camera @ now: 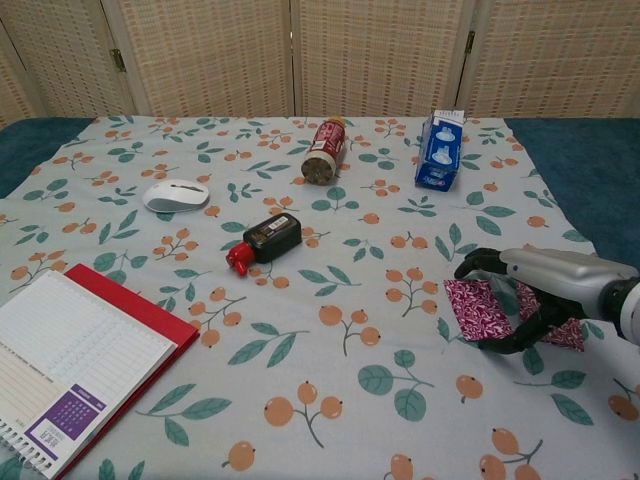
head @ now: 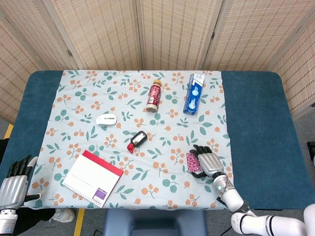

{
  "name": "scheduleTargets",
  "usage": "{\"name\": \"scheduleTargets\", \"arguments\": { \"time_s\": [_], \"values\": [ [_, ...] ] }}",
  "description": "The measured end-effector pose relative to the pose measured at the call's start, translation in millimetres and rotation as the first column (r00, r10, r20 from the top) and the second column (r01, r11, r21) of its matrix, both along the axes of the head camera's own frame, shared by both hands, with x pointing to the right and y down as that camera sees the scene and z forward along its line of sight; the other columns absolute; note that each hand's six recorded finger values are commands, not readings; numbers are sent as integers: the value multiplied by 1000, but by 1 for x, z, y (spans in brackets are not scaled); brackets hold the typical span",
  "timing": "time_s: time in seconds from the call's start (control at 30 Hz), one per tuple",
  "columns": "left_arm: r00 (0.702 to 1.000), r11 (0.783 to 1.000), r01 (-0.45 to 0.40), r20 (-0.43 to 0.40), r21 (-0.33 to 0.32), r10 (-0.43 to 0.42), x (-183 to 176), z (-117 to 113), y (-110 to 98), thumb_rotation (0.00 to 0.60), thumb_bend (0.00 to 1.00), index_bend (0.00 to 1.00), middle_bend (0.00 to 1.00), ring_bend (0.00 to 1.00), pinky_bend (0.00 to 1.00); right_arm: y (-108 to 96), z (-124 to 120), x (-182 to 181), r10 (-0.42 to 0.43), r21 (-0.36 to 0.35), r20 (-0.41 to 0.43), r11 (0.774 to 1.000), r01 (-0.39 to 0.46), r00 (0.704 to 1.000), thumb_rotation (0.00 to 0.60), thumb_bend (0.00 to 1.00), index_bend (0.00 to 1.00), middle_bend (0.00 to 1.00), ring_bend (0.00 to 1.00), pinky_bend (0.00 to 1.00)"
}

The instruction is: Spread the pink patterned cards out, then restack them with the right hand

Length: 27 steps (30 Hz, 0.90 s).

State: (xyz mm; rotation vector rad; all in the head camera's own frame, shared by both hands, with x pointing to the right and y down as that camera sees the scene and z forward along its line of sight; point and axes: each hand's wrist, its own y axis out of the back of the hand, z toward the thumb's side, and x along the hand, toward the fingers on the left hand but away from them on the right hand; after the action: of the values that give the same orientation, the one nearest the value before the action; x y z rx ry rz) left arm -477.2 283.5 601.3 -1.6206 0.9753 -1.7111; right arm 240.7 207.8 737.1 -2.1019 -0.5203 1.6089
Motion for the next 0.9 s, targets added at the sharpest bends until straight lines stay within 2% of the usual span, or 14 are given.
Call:
{"name": "scheduleTargets", "arguments": {
  "time_s": [0.37, 0.6, 0.9],
  "values": [
    [1000, 1000, 3, -2, 0, -3, -1, 1, 0, 600, 88, 84, 0, 69, 0, 1, 0, -1, -4, 8, -4, 1000, 4, 1000, 492, 291, 254, 54, 0, 0],
    [1000, 1000, 5, -3, 1, -5, -2, 1, 0, 600, 87, 84, 0, 69, 0, -1, -3, 0, 13, 15, 2, 1000, -13, 1000, 494, 291, 256, 55, 0, 0],
    [1000, 1000, 6, -3, 0, -6, -2, 1, 0, 600, 88, 84, 0, 69, 0, -11, -20, -3, 44, 48, 55, 998, -46, 998, 493, 291, 256, 55, 0, 0]
  ]
}}
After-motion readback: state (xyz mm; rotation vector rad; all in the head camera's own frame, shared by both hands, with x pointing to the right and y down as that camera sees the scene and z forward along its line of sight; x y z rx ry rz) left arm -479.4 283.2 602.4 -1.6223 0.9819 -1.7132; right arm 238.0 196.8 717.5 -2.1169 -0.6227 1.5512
